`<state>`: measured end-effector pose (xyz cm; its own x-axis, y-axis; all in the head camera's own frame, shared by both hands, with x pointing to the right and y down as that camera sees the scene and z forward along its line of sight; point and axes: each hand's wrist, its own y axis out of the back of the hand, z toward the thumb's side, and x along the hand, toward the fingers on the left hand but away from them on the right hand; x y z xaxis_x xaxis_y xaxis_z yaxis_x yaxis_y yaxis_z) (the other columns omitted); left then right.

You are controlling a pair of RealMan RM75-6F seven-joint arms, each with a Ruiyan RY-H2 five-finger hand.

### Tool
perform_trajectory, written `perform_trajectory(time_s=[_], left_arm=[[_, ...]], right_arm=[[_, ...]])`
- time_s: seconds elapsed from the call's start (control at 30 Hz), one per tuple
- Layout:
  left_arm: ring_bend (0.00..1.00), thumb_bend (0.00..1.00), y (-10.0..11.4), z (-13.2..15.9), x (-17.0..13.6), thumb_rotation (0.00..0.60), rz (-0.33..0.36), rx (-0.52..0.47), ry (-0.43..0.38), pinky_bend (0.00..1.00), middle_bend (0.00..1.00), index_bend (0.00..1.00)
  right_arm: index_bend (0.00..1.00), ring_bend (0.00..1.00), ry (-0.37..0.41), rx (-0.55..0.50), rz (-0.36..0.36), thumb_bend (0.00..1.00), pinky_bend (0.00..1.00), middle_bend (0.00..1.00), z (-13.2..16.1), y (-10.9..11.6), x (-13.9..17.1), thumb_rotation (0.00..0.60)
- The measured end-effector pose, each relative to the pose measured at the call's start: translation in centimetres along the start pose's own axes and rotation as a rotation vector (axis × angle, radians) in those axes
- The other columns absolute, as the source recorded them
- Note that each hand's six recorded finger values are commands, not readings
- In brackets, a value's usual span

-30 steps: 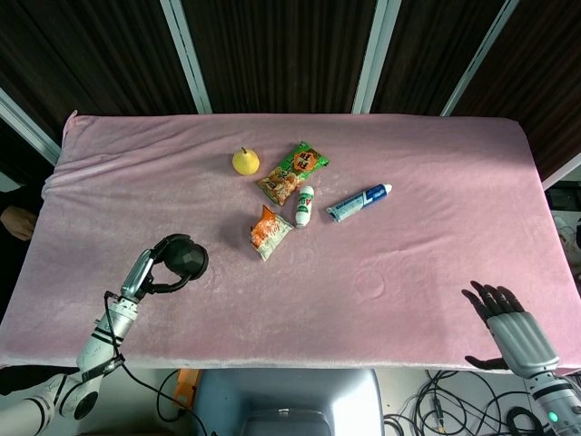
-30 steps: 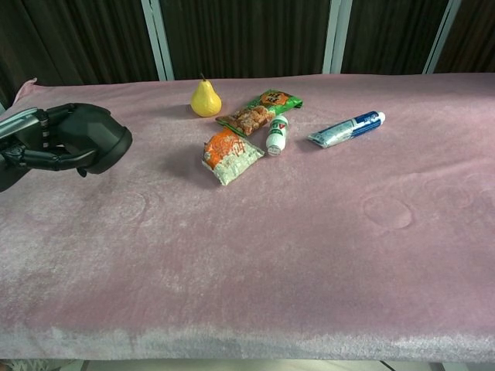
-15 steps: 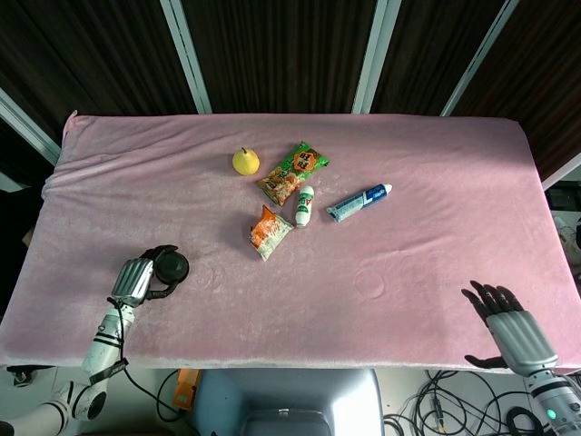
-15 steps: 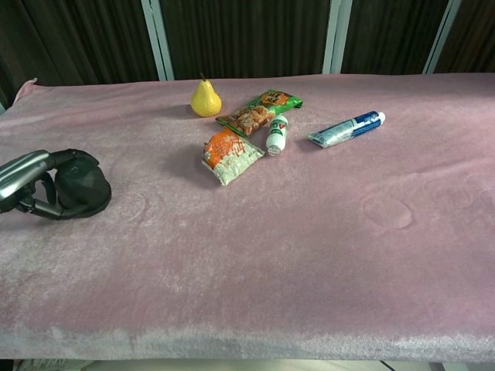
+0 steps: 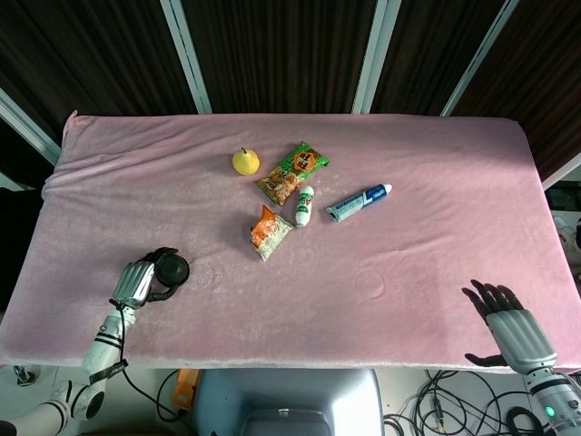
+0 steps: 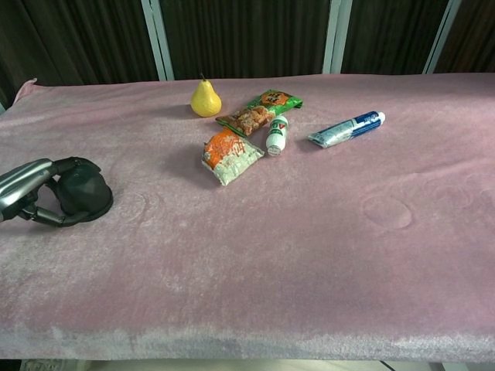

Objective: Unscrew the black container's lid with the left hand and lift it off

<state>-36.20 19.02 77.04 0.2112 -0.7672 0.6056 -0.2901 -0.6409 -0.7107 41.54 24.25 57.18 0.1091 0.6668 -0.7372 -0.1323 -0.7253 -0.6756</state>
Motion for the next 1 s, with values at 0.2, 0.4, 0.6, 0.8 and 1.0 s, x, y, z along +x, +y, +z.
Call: perform_trajectory(time_s=[0.2, 0.4, 0.6, 0.8, 1.0], left_arm=[[0.03, 0.34, 0.1, -0.1, -0.4, 0.6, -0.053, 0.011, 0.015, 0.29, 0.05, 0.18], [0.01, 0.35, 1.0, 0.1, -0.8, 0.6, -0.105, -0.006, 0.036, 0.28, 0.03, 0.17], [0.01, 0.35, 2.3, 0.4, -0.8, 0.6, -0.109, -0.027, 0.038, 0.28, 0.03, 0.17], [0.01, 0.35, 2.9, 1.0, -0.9, 0.6, -0.098, -0.001, 0.019, 0.27, 0.03, 0.17], [0.01, 0.33, 3.4, 1.6, -0.9, 0.6, -0.057, 0.043, -0.004, 0.26, 0.03, 0.18]], right_arm=[[0.0, 0.0, -0.003, -0.001, 0.004, 0.1, 0.18, 0.0, 0.0, 0.0, -0.1, 0.6], [0.0, 0.0, 0.008, -0.002, 0.03, 0.1, 0.18, 0.0, 0.1, -0.2, -0.1, 0.6], [0.0, 0.0, 0.01, -0.001, 0.031, 0.1, 0.18, 0.0, 0.1, -0.2, -0.1, 0.6], [0.0, 0.0, 0.009, 0.0, 0.026, 0.1, 0.18, 0.0, 0.1, -0.2, -0.2, 0.6], [0.0, 0.0, 0.014, 0.001, 0.029, 0.1, 0.18, 0.0, 0.2, -0.3, -0.1, 0.6]])
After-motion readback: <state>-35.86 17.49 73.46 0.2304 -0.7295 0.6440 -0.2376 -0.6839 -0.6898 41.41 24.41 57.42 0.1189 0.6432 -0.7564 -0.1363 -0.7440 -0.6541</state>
